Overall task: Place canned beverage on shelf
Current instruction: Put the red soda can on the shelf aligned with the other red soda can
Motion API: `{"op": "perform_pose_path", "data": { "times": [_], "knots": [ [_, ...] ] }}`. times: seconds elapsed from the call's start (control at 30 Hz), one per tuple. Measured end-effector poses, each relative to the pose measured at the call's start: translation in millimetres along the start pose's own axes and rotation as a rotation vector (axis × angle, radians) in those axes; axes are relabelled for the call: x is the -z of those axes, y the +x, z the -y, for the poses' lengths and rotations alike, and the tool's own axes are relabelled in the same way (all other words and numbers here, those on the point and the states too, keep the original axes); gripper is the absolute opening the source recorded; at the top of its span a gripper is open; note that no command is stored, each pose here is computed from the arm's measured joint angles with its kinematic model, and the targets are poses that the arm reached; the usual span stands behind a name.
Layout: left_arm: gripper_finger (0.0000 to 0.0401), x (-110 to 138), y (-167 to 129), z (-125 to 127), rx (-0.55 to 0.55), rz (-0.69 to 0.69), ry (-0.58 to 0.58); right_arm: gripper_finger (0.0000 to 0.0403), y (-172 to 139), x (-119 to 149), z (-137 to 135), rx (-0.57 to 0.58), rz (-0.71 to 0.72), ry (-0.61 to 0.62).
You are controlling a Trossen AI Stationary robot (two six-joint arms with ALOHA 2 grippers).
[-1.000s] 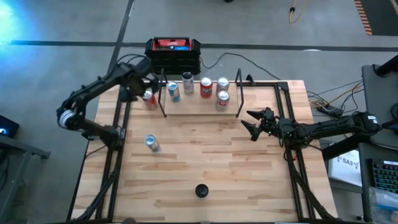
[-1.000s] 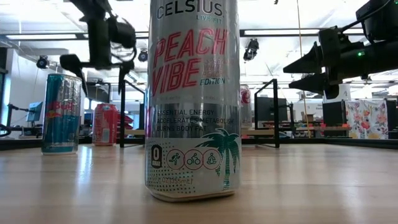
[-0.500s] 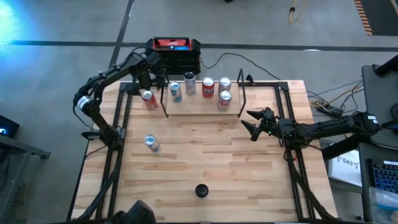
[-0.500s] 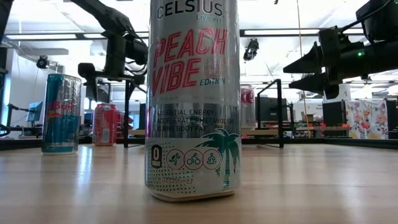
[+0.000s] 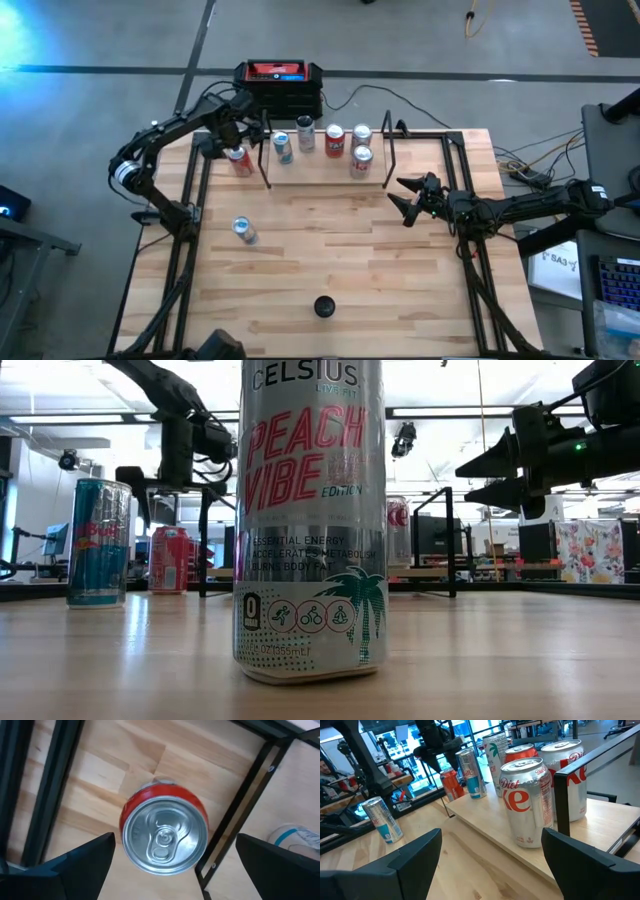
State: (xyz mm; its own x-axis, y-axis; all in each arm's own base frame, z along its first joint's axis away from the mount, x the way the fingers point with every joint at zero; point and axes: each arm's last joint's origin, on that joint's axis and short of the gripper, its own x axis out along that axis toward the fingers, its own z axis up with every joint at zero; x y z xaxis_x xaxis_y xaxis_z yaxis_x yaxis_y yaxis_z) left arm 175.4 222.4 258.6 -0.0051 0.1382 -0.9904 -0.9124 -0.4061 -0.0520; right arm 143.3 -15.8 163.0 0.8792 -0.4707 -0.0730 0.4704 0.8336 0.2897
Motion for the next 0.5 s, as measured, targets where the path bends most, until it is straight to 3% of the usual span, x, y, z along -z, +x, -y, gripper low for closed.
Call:
{"op": "perform_pose_path", "data": {
  "times": [0.5],
  "knots": [
    [0.0391,5,18,-8,-0.004,-0.012,-0.077,0.0327,0,0,0,0.000,0.000,0.001]
  ]
}}
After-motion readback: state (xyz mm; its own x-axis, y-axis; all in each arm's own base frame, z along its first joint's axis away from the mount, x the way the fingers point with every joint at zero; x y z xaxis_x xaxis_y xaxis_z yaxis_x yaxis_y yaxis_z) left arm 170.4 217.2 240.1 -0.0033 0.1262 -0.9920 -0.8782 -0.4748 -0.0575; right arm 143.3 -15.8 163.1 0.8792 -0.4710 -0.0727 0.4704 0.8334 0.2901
